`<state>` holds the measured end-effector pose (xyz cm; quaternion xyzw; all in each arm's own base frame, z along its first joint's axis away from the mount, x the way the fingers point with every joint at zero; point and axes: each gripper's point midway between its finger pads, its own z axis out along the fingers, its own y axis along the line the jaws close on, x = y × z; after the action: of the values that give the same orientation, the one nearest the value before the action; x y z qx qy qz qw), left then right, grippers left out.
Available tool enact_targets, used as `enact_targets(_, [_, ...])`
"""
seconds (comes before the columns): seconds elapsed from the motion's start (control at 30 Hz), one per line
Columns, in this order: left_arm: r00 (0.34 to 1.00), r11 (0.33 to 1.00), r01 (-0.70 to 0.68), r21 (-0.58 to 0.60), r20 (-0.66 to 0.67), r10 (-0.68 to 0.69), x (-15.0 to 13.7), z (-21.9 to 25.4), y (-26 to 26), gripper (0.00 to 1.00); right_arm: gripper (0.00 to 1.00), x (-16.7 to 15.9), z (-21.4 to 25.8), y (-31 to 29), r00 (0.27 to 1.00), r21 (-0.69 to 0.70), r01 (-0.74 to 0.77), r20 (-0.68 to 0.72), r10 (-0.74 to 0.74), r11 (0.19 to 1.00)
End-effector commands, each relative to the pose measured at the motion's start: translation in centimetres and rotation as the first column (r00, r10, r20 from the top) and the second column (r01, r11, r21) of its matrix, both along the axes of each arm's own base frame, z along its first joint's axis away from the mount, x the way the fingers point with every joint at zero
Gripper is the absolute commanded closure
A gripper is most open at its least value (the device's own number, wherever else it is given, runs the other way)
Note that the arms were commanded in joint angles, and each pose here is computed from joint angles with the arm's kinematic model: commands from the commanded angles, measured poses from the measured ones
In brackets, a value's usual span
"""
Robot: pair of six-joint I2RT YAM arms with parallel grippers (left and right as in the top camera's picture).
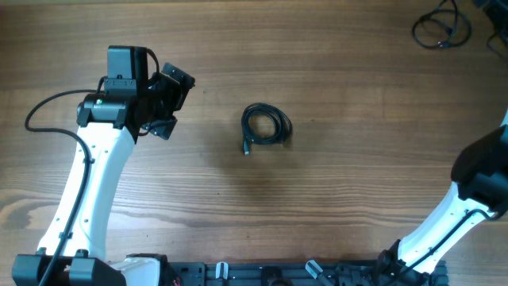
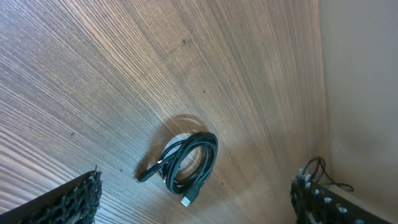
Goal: Untangle cables
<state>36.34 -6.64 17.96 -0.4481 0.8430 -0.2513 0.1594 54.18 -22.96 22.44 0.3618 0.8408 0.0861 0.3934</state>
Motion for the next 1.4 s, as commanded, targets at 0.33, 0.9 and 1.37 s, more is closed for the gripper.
enact_targets(0.33, [0.953,0.936,0.291,0.196,0.025,-0.301,-1.0,-0.6,0.2,0.0,0.0,-14.4,13.7,18.2,0.868,0.168,-0.495,0.054,0.493,0.853])
enact_targets(0.9, [0.96,0.95,0.256,0.181,-0.158,-0.229,-4.8,-2.5,4.9,0.0,0.32,-22.0,-2.5,48.5,0.23,0.219,-0.938,-0.188,0.955,0.269])
enact_targets(1.37, [0.945,0.932,0.311,0.186,-0.162,-0.283,-5.0,-2.5,3.7,0.0,0.52,-22.4,-18.8,51.8,0.042,0.312,-0.939,-0.305,0.951,0.141])
